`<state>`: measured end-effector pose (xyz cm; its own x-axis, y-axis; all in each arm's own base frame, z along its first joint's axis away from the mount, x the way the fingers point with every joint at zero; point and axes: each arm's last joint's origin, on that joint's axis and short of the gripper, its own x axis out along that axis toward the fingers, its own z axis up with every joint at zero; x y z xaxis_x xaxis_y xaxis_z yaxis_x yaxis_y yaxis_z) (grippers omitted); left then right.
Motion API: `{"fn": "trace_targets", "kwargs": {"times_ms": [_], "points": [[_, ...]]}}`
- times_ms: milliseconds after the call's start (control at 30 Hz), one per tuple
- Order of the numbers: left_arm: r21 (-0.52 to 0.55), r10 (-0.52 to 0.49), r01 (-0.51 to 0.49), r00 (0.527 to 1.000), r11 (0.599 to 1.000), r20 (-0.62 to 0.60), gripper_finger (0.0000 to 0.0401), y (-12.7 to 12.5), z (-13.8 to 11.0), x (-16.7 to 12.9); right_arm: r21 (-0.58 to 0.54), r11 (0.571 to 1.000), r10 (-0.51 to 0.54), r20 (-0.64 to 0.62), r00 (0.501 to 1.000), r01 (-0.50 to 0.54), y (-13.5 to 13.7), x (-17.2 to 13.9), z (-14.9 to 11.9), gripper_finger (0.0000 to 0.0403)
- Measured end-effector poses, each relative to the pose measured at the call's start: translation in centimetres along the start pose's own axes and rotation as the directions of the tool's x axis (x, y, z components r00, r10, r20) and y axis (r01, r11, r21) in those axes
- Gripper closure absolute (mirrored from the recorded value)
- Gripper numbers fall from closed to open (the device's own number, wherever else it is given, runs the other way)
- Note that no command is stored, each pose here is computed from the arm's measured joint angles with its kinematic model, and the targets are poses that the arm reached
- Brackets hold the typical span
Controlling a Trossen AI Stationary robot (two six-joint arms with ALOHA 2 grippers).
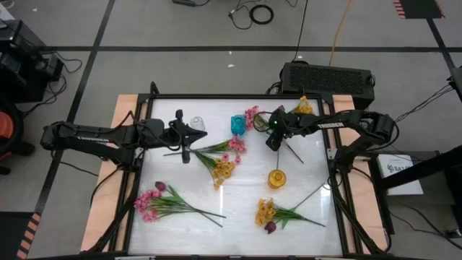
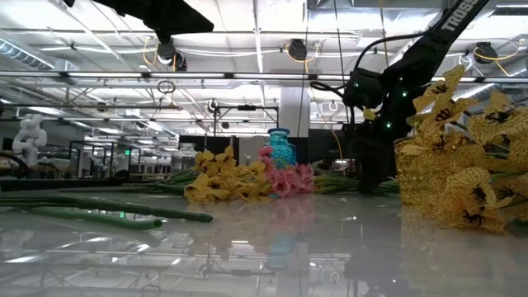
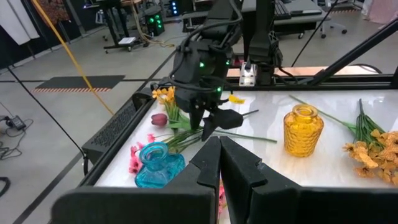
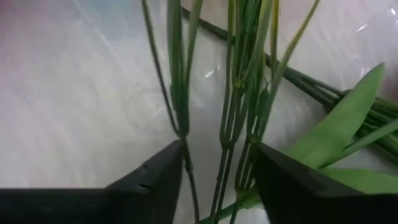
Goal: Sort flowers into vase by color
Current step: Put the top pink flowers into the transparent vase
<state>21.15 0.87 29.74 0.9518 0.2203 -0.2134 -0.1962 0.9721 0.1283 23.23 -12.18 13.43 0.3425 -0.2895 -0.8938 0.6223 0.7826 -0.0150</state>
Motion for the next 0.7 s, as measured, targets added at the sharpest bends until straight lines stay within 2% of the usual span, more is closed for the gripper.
{"fn": "trace_targets", "kwargs": {"times_ms": [167,233,467,600,700], "points": [[0.0,0.0,0.0,1.0,1.0,0.0,0.0387,0.0,0.0,0.0,0.023,1.0,0.004,0.019,1.0,-0.004,0.0,-0.5,0.1,0.0355],[0.0,0.0,0.0,1.0,1.0,0.0,0.0387,0.0,0.0,0.0,0.03,0.999,0.009,0.038,0.999,-0.01,0.0,-0.9,0.3,0.0388],[0.001,0.0,0.0,1.0,1.0,-0.004,0.0387,0.0,0.0,0.0,0.062,0.994,0.077,0.137,0.988,-0.086,-0.1,-4.5,0.7,0.0385],[0.001,0.0,0.0,1.0,1.0,-0.004,0.0387,0.0,0.0,0.0,0.076,0.991,0.095,0.227,0.969,-0.115,-0.6,-8.1,0.4,0.0398],[0.001,0.0,0.0,1.0,1.0,-0.003,0.0387,0.0,0.0,0.0,0.08,0.986,0.111,0.345,0.932,-0.148,-0.9,-11.3,0.1,0.0396]]}}
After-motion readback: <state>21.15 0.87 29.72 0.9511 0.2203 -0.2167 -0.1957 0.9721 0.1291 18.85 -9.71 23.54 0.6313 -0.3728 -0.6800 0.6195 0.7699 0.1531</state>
